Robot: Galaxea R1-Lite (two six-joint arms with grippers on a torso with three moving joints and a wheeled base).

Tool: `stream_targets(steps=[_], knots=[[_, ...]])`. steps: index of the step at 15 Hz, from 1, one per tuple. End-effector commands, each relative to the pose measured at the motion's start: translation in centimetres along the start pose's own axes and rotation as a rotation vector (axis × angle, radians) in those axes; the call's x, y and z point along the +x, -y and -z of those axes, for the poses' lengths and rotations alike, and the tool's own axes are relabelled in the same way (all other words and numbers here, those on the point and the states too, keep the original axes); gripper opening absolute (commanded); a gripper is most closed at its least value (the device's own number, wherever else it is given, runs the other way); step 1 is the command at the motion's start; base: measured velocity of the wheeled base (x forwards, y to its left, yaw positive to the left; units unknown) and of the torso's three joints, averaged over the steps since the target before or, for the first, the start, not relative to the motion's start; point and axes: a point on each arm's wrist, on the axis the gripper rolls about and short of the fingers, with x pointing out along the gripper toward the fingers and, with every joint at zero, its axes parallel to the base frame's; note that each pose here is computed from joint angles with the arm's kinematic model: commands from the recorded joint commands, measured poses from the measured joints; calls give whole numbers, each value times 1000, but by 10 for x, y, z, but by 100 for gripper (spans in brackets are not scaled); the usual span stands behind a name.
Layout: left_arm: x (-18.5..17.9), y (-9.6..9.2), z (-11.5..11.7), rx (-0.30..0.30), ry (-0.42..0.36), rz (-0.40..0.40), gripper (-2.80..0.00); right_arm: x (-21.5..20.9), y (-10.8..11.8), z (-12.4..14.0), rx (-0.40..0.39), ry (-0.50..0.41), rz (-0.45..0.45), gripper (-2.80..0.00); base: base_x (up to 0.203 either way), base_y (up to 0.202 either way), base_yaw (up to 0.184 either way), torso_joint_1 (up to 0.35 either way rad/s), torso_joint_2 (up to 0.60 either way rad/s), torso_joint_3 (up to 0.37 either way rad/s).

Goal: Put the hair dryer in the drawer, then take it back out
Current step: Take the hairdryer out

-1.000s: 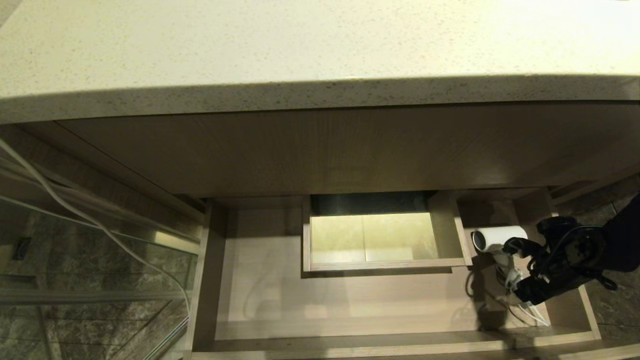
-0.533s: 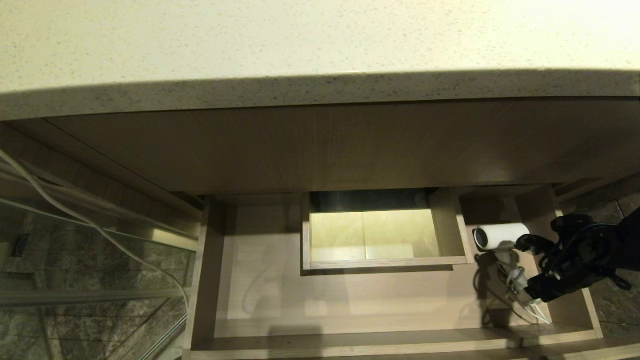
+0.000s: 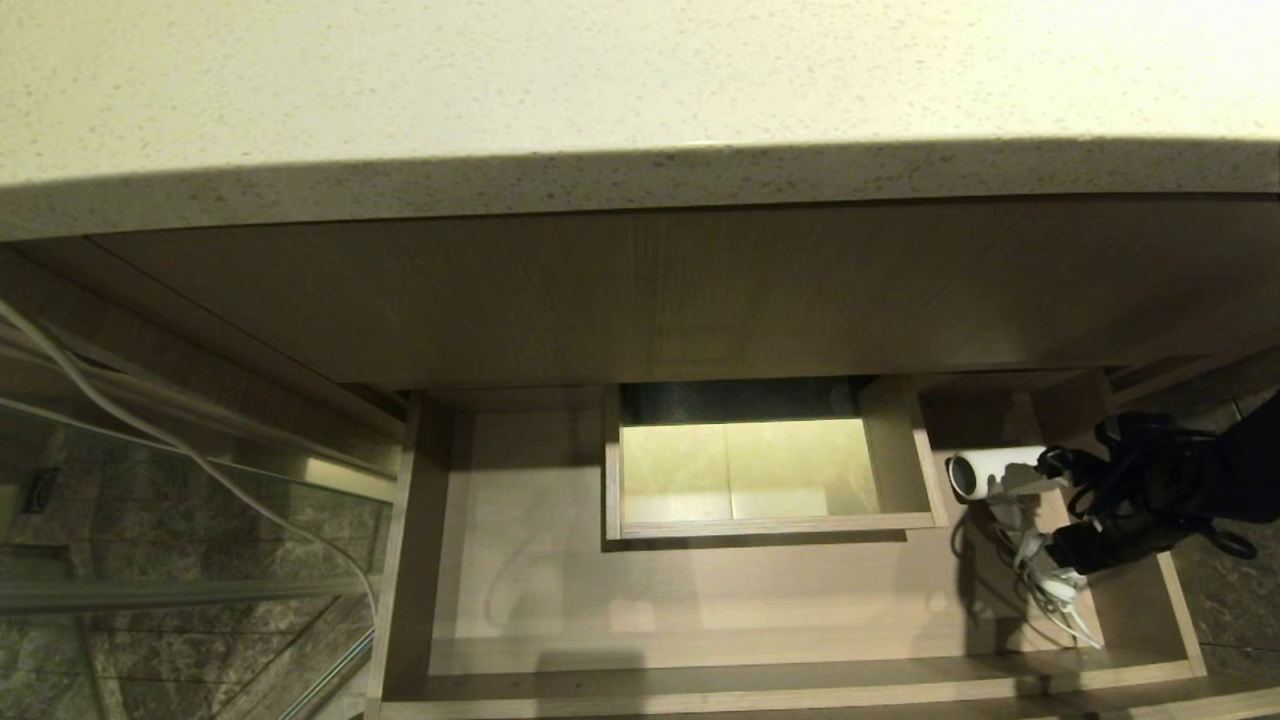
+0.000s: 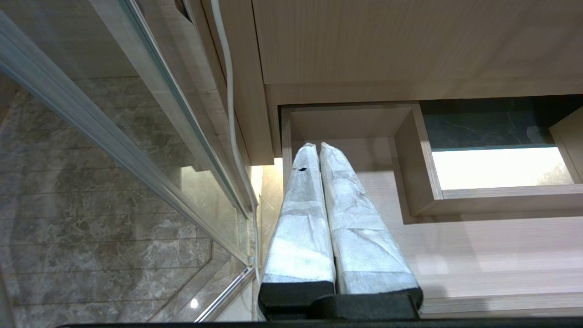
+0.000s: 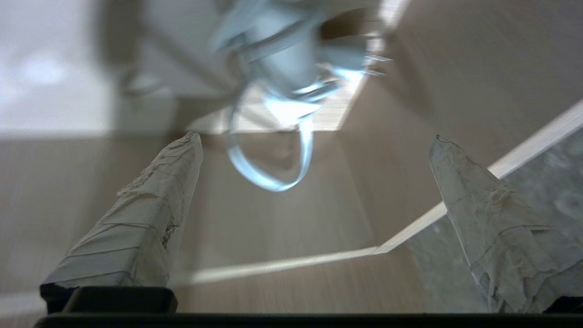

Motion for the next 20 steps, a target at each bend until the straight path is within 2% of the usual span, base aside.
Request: stream_targets(steps=[1,3,7,10,20], knots=[[1,0,11,-1,-39,-1,-280,21,-7,3,10,-34,-9,0,0,0,0,0,0,0],[1,0,11,-1,-39,-1,-280,27,-8,2,12,-40,-13,0,0,0,0,0,0,0],[1,0,11,-1,-39,-1,-280,36,-28,1,48,-44,-34,0,0,0,0,0,0,0],[1,0,11,-1,-37,-1,-280,42,-39,-3,40,-25,-40,0,0,0,0,0,0,0],[1,0,11,-1,-39,-1,-280,70,-40,-16,29,46,-15,0,0,0,0,0,0,0]])
